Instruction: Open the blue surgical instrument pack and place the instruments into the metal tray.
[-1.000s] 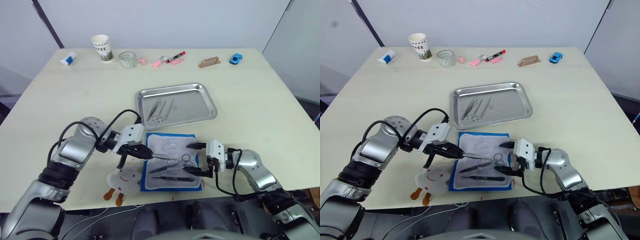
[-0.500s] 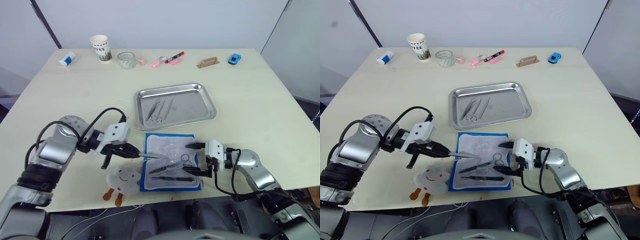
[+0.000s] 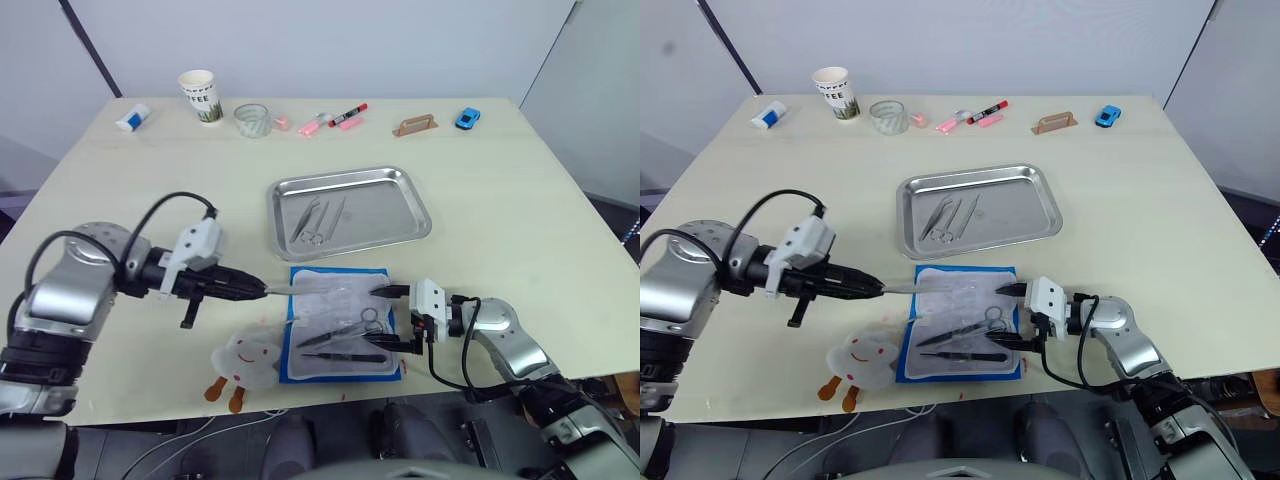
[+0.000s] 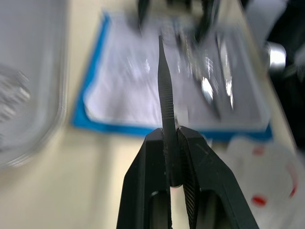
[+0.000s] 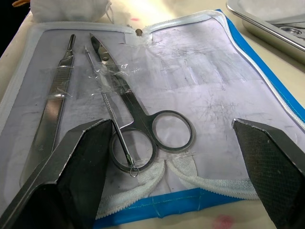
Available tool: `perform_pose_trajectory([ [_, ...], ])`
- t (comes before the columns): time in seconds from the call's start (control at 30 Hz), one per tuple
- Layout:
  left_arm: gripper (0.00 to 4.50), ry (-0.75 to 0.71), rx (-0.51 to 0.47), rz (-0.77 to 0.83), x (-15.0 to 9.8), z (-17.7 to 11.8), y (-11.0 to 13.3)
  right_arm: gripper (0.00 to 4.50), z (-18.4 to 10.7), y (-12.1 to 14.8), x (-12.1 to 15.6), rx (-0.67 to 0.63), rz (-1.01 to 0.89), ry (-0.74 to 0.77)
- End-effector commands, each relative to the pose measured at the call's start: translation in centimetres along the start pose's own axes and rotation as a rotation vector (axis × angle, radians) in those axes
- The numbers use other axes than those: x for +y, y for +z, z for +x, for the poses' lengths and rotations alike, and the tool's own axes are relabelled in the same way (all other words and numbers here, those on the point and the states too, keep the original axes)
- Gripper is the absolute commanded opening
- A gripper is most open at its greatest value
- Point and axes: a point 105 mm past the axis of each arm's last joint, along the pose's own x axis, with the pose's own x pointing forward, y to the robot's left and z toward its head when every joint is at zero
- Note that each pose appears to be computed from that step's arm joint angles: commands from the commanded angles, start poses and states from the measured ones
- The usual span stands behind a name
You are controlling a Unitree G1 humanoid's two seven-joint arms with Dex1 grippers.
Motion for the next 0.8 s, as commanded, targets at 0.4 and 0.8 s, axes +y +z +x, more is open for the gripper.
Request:
perform_pose_trajectory([
  [0.4,0.05,0.543,-0.357,-0.100,5.6,5.8,6.4,4.39,-1.7,-7.5,1.5,0.266,0.188,-0.045],
  [0.8,0.05,0.965,-0.347,-0.297,10.7,11.1,6.8,4.39,-1.7,-7.4,1.2,0.267,0.182,-0.045],
])
